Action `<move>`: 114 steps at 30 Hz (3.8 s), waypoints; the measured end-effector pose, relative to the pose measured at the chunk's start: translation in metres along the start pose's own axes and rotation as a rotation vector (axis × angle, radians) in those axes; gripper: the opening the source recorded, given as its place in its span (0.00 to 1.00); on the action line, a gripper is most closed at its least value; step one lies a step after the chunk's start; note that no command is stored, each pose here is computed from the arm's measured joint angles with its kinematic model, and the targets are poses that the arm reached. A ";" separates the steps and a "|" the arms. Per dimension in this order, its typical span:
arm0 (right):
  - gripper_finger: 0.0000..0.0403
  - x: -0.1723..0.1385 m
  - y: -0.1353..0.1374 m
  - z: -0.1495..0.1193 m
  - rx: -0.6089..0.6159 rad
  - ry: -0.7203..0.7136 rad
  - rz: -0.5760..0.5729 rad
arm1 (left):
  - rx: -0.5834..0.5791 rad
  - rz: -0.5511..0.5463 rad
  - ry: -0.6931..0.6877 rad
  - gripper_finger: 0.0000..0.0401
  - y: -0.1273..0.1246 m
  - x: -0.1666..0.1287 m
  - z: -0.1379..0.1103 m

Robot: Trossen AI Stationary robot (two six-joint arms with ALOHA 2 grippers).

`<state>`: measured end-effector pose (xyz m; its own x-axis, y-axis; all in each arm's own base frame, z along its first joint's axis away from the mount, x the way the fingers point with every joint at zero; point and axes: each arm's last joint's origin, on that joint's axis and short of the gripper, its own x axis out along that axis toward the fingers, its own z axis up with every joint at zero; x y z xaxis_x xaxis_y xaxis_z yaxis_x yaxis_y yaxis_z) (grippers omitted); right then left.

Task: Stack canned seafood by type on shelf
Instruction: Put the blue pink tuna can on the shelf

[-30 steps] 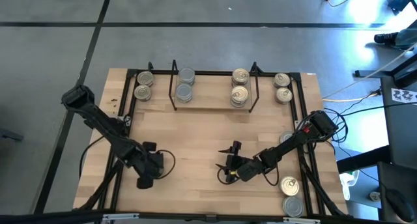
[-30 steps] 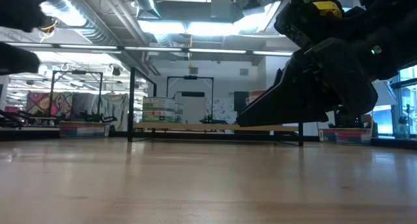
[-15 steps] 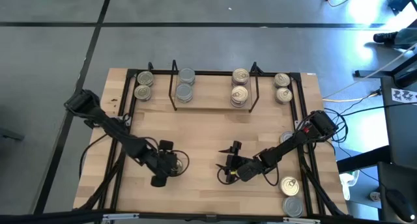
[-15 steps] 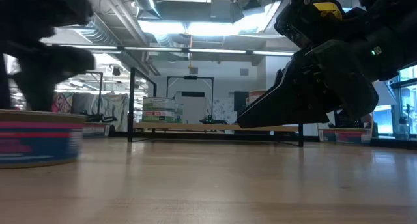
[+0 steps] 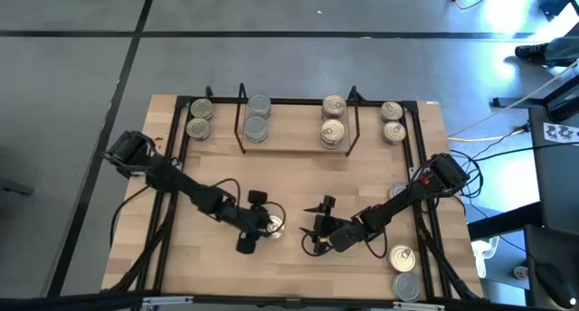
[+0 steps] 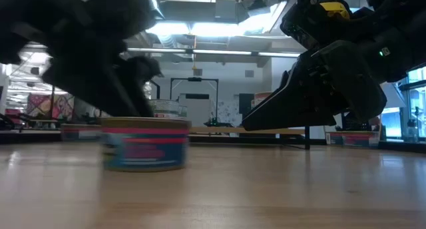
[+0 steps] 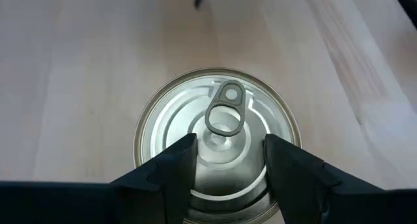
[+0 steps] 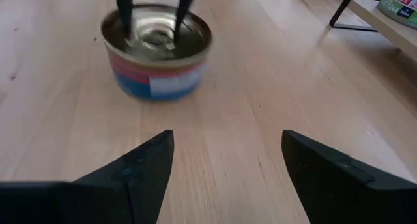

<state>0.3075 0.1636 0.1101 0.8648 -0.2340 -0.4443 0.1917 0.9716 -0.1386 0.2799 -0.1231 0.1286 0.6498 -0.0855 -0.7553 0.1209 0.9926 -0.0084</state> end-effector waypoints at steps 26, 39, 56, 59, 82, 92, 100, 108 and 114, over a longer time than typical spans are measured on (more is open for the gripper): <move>0.70 0.000 0.000 0.000 -0.003 -0.001 -0.002 | 0.046 0.103 -0.117 0.46 0.007 -0.023 0.051; 0.70 0.000 0.000 0.001 0.009 -0.007 0.002 | -0.010 0.108 -0.221 0.46 0.022 -0.006 0.020; 0.70 0.000 0.000 0.001 0.007 -0.005 0.001 | -0.020 0.104 -0.156 0.46 0.021 0.008 0.008; 0.70 0.000 0.000 0.001 0.004 -0.002 0.008 | -0.018 0.106 -0.151 0.46 0.021 0.008 0.008; 0.70 0.007 0.018 0.047 -0.719 0.056 0.097 | -0.072 0.084 -0.265 0.46 0.029 0.007 -0.030; 0.70 0.017 0.014 0.041 -0.779 0.075 0.116 | -0.103 0.072 -0.314 0.46 0.031 0.004 -0.040; 0.70 0.029 0.019 0.030 -0.908 0.053 0.045 | -0.104 0.073 -0.314 0.46 0.031 0.004 -0.040; 0.70 0.037 0.022 0.020 -1.058 0.059 0.039 | -0.107 0.072 -0.325 0.46 0.031 0.004 -0.039; 0.70 0.040 0.021 0.019 -1.108 0.062 -0.008 | -0.111 0.072 -0.325 0.46 0.031 0.004 -0.039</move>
<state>0.3554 0.1748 0.1063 0.8349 -0.2716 -0.4787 -0.3506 0.4082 -0.8429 0.2568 -0.0891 0.0995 0.8608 -0.0201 -0.5085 -0.0048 0.9989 -0.0477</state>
